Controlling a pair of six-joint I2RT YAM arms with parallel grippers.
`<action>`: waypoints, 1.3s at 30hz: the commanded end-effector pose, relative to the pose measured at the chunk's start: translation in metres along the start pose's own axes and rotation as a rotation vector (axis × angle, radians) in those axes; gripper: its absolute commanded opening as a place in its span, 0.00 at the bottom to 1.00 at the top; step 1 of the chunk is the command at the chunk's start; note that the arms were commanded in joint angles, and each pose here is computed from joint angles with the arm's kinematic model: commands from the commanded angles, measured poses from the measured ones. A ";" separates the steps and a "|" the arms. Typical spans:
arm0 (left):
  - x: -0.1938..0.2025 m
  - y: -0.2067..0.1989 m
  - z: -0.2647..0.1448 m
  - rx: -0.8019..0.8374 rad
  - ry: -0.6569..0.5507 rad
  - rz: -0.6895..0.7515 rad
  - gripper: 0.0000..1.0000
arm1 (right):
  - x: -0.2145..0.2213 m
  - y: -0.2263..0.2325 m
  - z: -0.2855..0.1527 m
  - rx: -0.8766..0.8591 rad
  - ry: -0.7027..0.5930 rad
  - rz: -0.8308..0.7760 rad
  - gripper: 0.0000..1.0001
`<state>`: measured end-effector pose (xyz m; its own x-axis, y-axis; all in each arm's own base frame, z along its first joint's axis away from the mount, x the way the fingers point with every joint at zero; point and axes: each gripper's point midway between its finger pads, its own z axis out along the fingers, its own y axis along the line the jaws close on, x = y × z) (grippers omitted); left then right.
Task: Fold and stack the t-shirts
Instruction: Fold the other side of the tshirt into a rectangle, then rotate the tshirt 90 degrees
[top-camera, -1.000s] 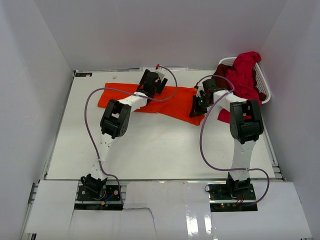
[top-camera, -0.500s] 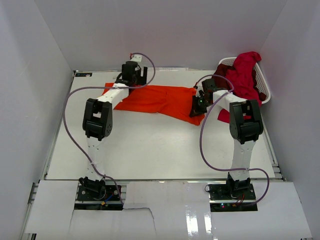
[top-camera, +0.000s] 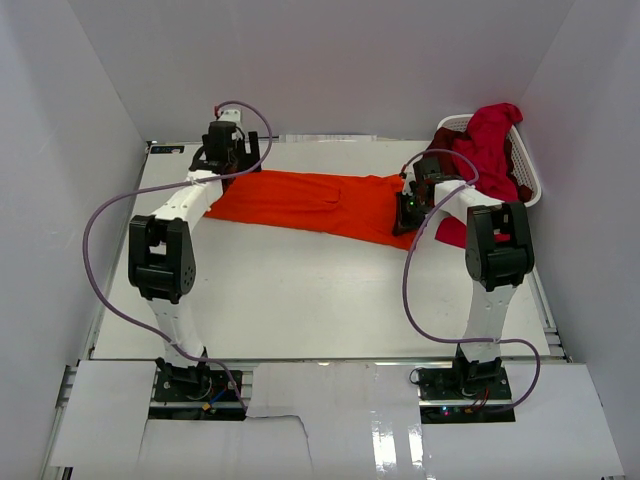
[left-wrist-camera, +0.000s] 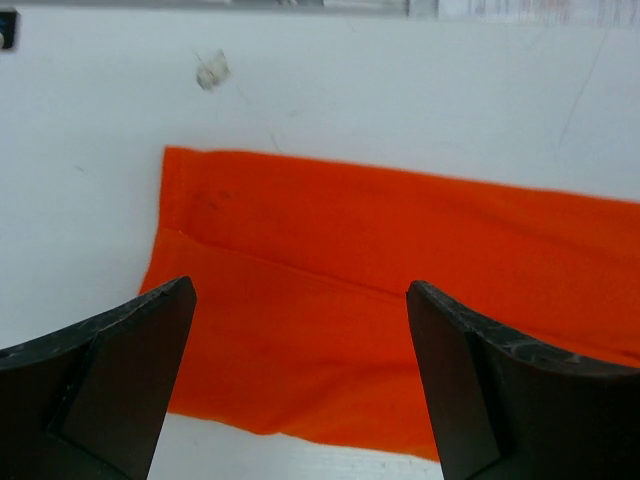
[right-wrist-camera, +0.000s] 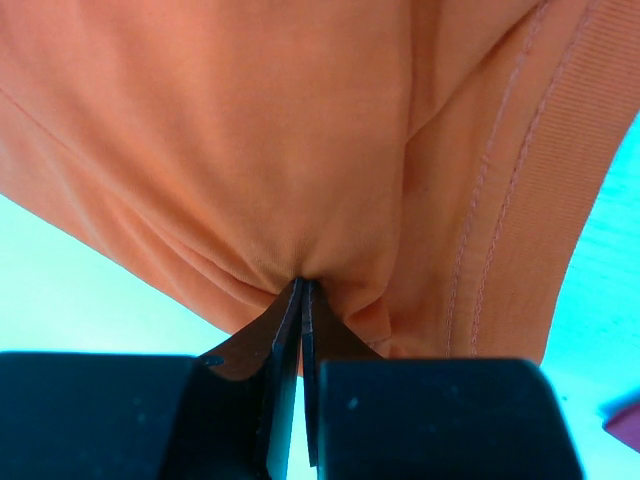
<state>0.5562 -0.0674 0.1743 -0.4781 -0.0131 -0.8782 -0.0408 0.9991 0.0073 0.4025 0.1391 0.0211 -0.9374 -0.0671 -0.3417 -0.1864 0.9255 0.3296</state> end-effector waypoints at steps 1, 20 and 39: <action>0.036 -0.012 -0.006 0.079 0.115 -0.026 0.98 | 0.030 -0.033 -0.001 0.130 0.097 0.003 0.09; 0.108 -0.011 0.037 0.207 0.302 -0.112 0.98 | 0.029 -0.029 -0.001 0.104 0.099 0.002 0.10; 0.144 0.040 0.034 -0.059 0.373 -0.096 0.98 | 0.009 -0.033 0.004 0.103 0.084 0.027 0.11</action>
<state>0.5386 -0.0551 0.0342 -0.7265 -0.1040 -0.6792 -0.0508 0.9939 -0.0978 0.4031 0.1305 0.0214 -0.9453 -0.0717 -0.3181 -0.1769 0.9322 0.3157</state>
